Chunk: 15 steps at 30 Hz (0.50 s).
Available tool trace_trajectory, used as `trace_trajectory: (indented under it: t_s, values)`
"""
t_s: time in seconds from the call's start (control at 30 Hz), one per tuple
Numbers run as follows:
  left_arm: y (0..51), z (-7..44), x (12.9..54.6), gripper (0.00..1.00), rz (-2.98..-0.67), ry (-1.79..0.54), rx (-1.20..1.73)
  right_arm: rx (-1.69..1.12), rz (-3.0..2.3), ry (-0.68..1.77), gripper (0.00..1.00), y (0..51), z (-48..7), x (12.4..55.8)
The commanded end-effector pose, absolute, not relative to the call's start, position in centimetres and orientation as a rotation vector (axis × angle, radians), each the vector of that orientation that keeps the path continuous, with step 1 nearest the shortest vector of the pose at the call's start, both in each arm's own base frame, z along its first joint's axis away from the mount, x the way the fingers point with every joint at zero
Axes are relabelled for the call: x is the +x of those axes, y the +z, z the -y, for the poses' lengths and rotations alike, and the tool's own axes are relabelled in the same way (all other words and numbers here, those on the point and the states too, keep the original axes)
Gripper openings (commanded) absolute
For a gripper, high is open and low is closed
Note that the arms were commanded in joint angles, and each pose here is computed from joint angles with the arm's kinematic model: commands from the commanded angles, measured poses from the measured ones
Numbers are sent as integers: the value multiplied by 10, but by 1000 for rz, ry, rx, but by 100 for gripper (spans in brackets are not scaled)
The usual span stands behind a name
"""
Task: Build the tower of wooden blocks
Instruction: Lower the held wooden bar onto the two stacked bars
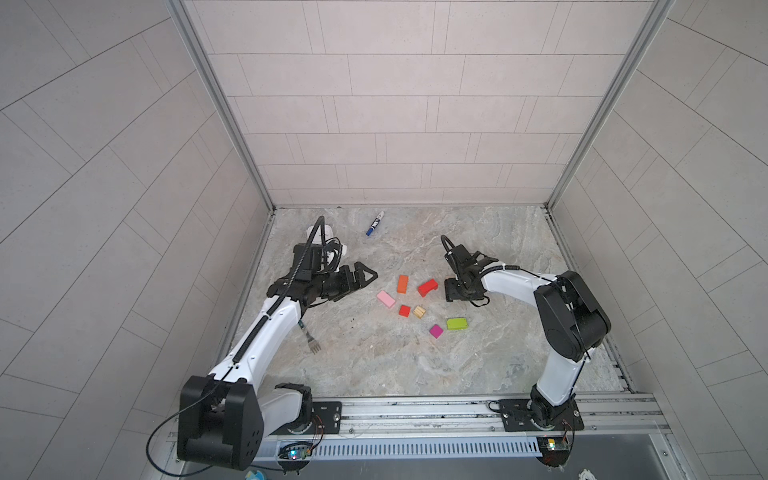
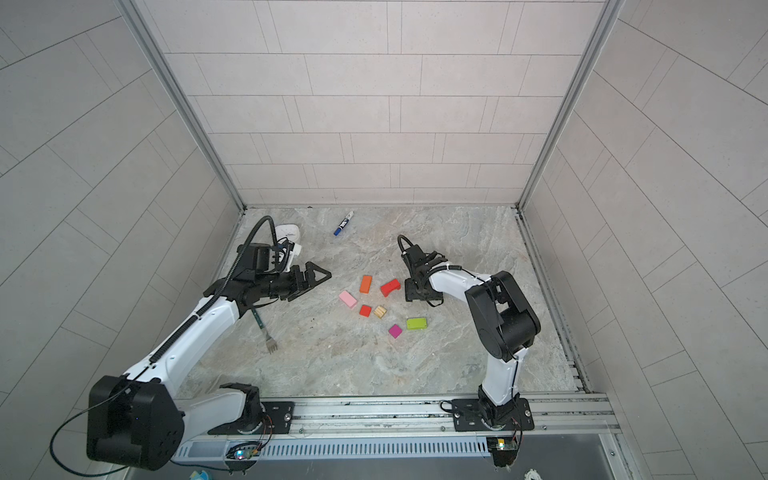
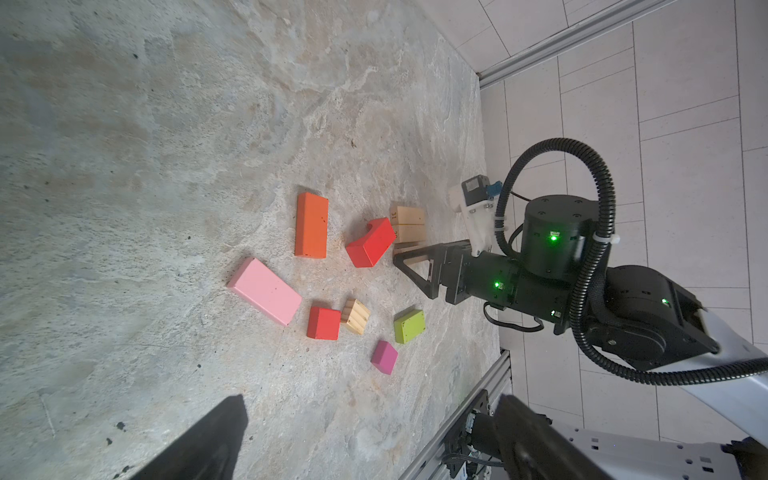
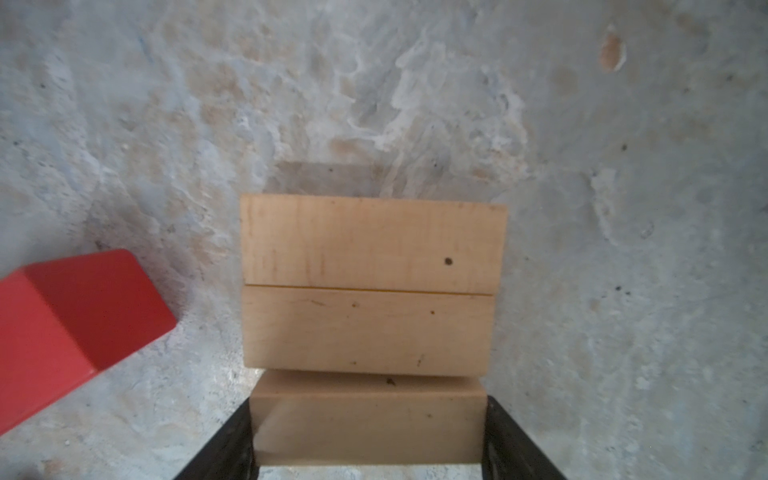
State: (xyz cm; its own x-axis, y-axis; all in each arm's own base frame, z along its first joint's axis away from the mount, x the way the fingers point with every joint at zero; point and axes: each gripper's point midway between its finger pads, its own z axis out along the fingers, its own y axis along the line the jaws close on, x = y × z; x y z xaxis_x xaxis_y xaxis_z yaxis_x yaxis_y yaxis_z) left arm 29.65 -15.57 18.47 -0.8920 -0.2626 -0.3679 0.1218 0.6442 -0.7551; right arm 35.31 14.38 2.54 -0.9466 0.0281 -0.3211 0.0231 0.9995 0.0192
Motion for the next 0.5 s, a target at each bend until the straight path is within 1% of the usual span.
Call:
trace_trajectory:
  t_s: [0.0, 0.47]
  values:
    - [186, 158, 296, 100, -2406, -1162, -90, 71, -2858, 29, 65, 8, -141, 349]
    - [186, 158, 296, 100, -2407, -1158, -90, 90, -2866, 47, 66, 5, -143, 349]
